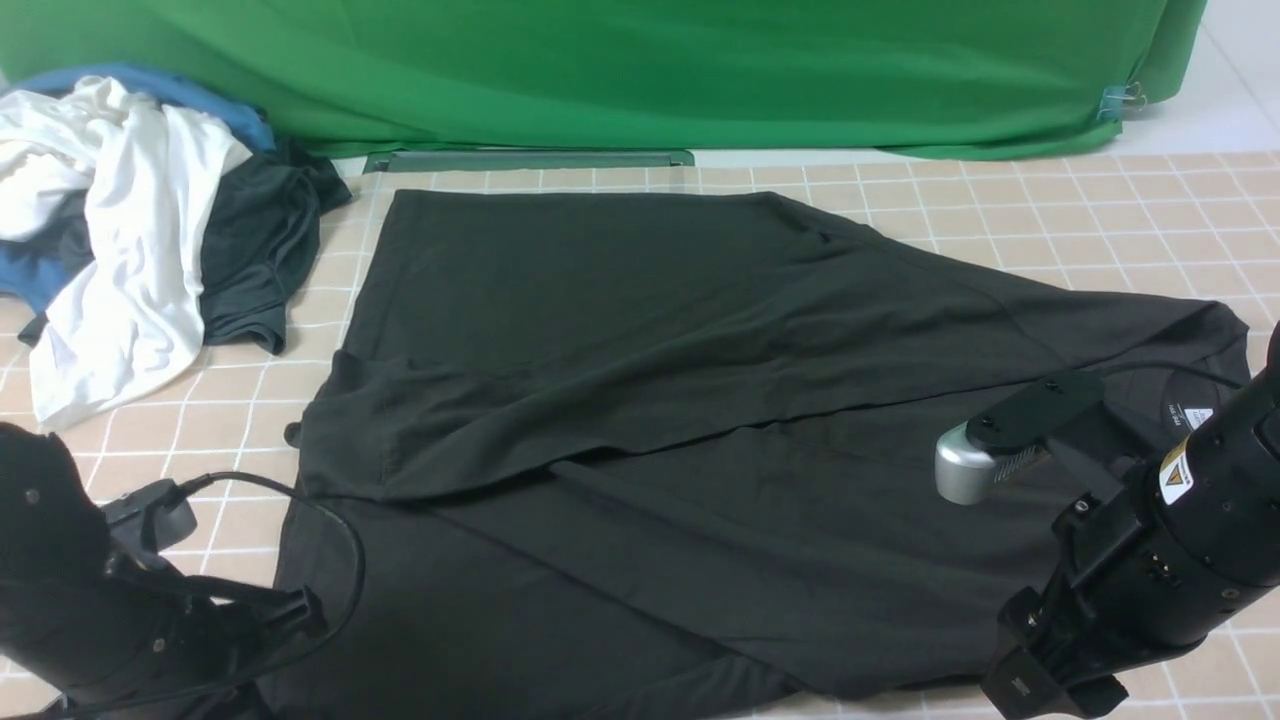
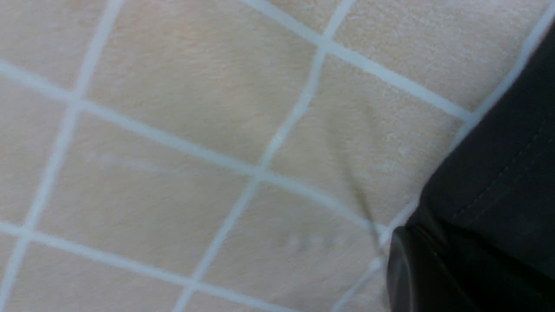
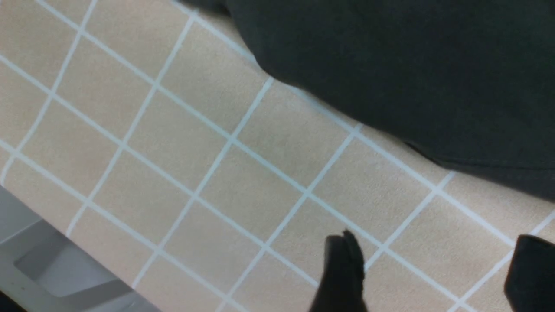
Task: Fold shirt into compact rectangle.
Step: 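Grasp the near edge of the shirt at its hem and shoulder corners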
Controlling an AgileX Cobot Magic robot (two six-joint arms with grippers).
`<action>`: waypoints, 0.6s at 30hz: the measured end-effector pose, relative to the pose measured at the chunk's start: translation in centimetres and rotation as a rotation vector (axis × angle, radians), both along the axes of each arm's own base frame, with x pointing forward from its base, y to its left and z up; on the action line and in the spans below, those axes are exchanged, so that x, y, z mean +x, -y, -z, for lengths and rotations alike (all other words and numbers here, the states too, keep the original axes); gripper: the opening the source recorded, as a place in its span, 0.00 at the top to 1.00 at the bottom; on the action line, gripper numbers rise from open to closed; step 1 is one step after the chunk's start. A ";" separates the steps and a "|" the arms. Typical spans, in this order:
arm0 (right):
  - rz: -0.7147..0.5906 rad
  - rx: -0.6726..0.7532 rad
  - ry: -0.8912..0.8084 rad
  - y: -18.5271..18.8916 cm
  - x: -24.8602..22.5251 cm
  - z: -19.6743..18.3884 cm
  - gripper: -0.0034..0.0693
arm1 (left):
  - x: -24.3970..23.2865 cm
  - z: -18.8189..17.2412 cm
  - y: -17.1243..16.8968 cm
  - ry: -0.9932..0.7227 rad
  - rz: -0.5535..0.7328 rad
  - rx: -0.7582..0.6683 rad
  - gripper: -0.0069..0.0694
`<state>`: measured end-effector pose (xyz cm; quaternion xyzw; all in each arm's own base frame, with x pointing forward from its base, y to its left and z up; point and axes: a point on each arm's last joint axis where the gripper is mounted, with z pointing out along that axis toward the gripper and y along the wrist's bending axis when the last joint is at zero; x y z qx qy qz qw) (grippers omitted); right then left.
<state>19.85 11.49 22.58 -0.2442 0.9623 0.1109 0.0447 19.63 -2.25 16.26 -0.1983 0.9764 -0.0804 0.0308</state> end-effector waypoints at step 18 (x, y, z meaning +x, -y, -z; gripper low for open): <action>-0.030 -0.020 0.004 -1.2 -0.1 0.6 0.26 | 1.1 -1.3 0.2 0.035 0.033 -0.012 0.89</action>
